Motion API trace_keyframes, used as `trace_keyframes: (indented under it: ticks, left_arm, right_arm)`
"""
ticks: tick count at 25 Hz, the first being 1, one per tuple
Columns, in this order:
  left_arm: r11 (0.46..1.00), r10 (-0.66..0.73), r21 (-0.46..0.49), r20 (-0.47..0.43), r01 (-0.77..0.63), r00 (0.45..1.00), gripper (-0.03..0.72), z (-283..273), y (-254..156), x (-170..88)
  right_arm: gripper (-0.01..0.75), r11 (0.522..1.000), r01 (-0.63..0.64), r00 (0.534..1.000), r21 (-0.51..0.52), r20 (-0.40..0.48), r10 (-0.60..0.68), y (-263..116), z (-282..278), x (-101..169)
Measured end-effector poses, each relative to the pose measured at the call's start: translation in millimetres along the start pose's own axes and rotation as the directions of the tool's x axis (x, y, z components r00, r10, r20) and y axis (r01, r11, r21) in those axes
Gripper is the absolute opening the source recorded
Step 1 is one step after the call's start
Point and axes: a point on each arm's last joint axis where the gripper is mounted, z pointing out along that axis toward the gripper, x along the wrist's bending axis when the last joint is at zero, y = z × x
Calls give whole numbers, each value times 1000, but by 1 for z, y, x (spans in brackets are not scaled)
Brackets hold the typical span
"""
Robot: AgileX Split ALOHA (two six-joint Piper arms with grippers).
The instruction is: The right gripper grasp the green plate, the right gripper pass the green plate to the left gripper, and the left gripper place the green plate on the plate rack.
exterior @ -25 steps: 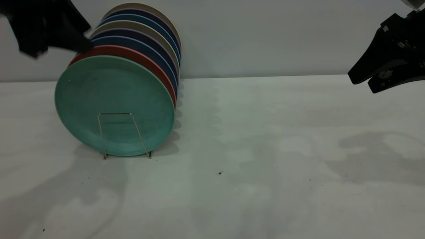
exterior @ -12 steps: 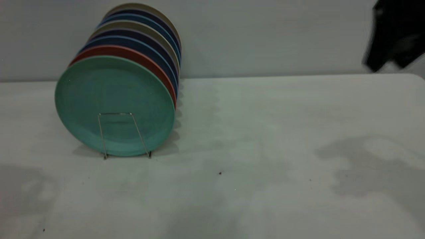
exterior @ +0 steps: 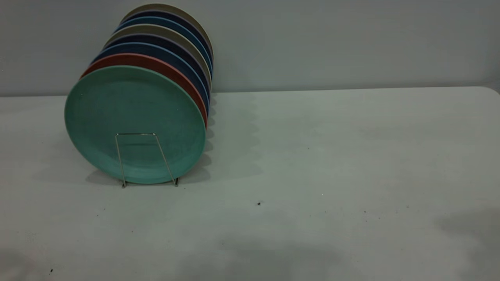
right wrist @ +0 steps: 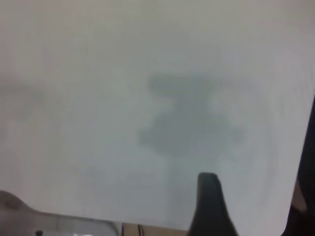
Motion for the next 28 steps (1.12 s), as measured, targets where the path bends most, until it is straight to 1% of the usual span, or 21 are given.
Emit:
trace_keyframes:
  ticks: [3,4,7,10,14,17,21,25,28]
  left_arm:
    - [1000,9,-5,3,-9,1000,524,-14,-18,-7]
    - [1000,9,-12,2,-9,1000,525,-17,-26,-10]
    - [1000,3,-14,3,-3,1000,525,-19,-53,-16]
    - [999,-28,-30,0,28,1000,525,-18,-81,-22]
    - [995,-29,-94,-12,27,1000,525,-16,-117,-29]
    - [990,-21,-137,-20,18,1000,525,-14,-140,-33]
    - [985,-10,-173,-41,2,999,526,-9,-159,-35]
    - [980,34,-195,-73,-48,997,526,-3,-171,-34]
    - [973,62,-215,-89,-80,994,526,-2,-175,-35]
  right_arm:
    - [546,998,-3,1000,-69,5,3,-38,-26,3]
    - [546,997,-4,1000,-76,5,4,-51,-29,4]
    - [546,990,-9,1000,-144,0,9,-94,-43,8]
    - [546,980,-14,1000,-199,-6,13,-135,-45,13]
    - [546,969,-6,1000,-247,-3,5,-182,-33,18]
    - [546,959,15,1000,-283,6,-13,-204,-19,20]
    - [546,950,21,1000,-310,9,-19,-222,2,23]
    - [546,928,19,1000,-373,8,-17,-228,3,24]
    - [546,919,19,1000,-394,11,-16,-231,2,24]
